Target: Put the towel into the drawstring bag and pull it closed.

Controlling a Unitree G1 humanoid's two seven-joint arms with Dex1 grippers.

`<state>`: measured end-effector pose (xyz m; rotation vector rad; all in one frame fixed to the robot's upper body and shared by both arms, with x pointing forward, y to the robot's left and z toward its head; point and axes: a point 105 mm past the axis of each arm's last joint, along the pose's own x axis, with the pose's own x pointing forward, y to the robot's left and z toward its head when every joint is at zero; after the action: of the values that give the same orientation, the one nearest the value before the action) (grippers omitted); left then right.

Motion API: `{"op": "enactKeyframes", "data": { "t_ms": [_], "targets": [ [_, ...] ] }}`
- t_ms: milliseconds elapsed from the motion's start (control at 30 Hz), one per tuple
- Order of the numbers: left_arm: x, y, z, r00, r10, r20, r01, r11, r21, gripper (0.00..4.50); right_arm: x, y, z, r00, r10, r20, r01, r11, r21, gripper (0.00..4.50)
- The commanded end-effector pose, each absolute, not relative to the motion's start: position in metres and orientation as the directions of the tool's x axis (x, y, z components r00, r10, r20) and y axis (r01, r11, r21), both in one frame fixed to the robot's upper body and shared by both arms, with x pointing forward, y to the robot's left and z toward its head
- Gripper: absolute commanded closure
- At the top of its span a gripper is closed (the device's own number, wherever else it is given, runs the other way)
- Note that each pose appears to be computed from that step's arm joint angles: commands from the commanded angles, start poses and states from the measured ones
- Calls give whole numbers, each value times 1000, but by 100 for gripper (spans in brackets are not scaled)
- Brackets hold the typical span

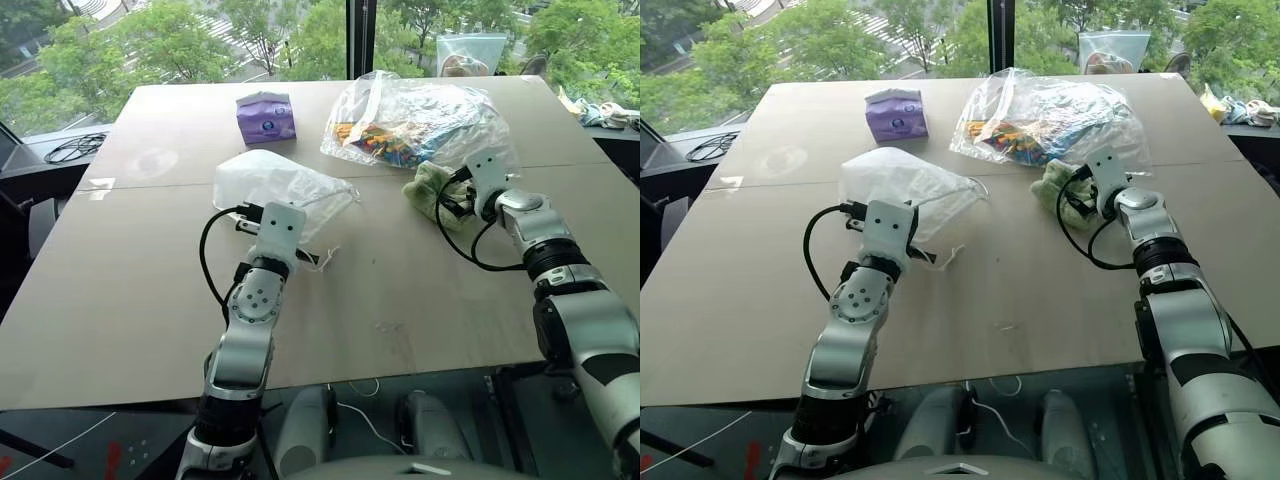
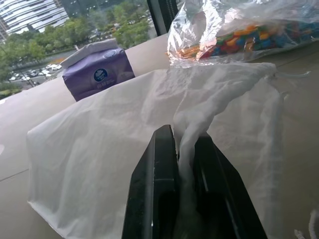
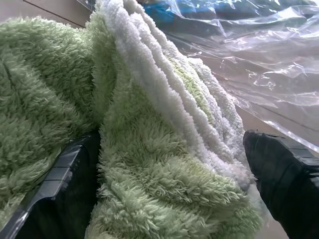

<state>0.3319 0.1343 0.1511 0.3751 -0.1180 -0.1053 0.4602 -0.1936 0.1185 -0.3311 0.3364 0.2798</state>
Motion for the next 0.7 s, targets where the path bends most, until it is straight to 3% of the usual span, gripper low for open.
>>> {"op": "enactKeyframes", "data": {
  "t_ms": [33,167,267,400,500,700],
  "targets": [
    [325,128,169,974,-158,162,88,923,374,421,445,-225,77,857,75,-510,-207,956,-207,0],
    [327,128,170,973,-168,160,95,919,383,421,438,-220,63,818,107,-565,-167,985,-55,0],
    [328,129,172,972,-170,161,96,918,386,421,425,-200,46,741,246,-625,-159,968,194,0],
    [330,131,174,973,-164,163,91,920,382,421,414,-181,34,670,358,-650,-223,933,284,0],
    [332,133,177,973,-156,167,86,927,366,450,407,-165,30,610,458,-647,-309,889,337,84],
    [337,139,185,978,-122,170,76,965,253,450,400,-143,36,538,602,-590,-443,798,410,336]
  ]
}}
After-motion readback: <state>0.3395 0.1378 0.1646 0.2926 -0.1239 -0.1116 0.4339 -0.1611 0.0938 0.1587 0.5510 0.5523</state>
